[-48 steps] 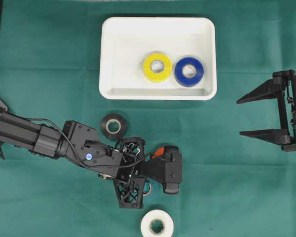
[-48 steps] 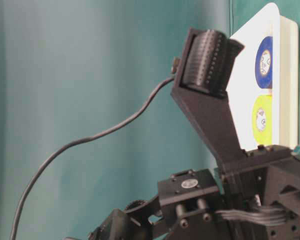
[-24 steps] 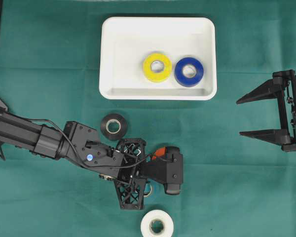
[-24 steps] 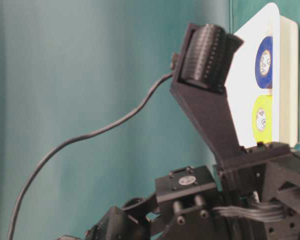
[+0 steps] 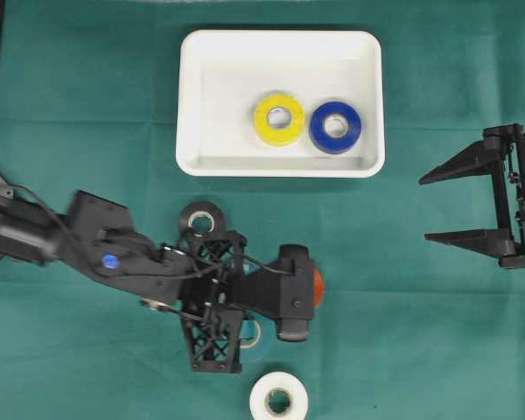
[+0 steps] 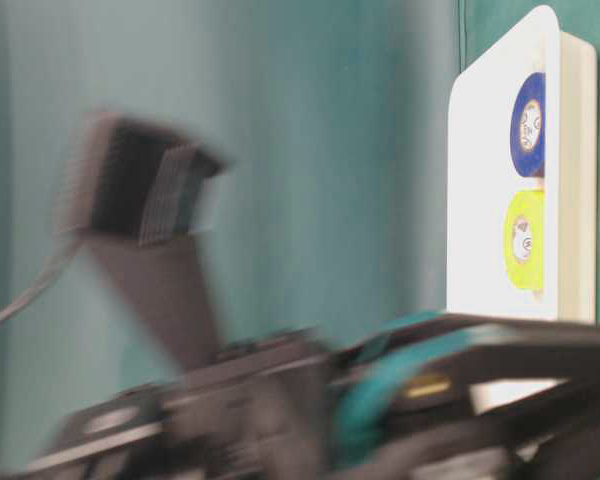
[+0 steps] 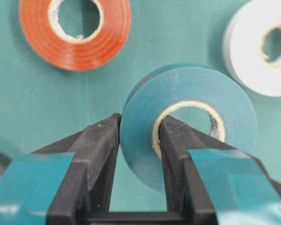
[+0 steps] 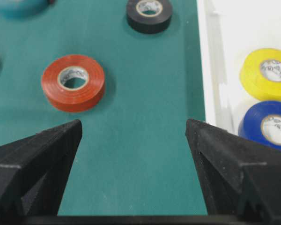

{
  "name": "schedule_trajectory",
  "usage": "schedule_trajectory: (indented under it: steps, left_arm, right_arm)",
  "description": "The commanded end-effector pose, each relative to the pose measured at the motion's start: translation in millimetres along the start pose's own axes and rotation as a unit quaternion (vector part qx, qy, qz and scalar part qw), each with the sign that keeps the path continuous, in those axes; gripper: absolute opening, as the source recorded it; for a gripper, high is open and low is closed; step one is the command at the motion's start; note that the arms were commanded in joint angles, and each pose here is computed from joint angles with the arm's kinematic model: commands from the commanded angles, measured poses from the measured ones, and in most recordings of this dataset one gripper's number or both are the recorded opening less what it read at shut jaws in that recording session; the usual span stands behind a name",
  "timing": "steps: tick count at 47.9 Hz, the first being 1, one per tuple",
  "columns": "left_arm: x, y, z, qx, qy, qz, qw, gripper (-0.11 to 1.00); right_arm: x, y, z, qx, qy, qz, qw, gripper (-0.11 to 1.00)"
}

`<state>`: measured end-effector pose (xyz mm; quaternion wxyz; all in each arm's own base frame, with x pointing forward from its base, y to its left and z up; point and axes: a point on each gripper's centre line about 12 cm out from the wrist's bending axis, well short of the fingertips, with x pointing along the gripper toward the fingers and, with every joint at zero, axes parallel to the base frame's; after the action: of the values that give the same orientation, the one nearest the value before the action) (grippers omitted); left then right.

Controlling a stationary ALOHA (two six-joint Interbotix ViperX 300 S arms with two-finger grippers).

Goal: Pick up the tape from a random location and place it into the white case.
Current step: 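Lift the teal roll with the left gripper and carry it to the tray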

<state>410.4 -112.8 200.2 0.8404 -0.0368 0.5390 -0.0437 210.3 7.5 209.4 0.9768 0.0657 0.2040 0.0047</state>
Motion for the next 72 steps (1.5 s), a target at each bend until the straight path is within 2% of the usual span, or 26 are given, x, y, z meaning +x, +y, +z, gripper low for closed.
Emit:
schedule_trajectory:
  steps: [1, 21, 33, 72]
  left_arm:
    - [-36, -4, 13, 0.003, -0.035, -0.009, 0.9993, 0.21]
    - [-104, -6, 23, 0.005, -0.062, -0.013, 0.998, 0.21]
    - [-135, -7, 28, 0.017, -0.078, -0.015, 0.9967, 0.21]
    - [-144, -7, 29, 0.021, -0.081, -0.015, 0.9963, 0.21]
  right_arm:
    - [1, 2, 11, -0.001, -0.015, 0.003, 0.9999, 0.86]
    - [1, 2, 12, -0.001, -0.016, 0.003, 0.9999, 0.86]
    - [1, 2, 12, -0.001, -0.016, 0.003, 0.9999, 0.86]
    - [1, 2, 12, 0.0, -0.016, 0.003, 0.9999, 0.86]
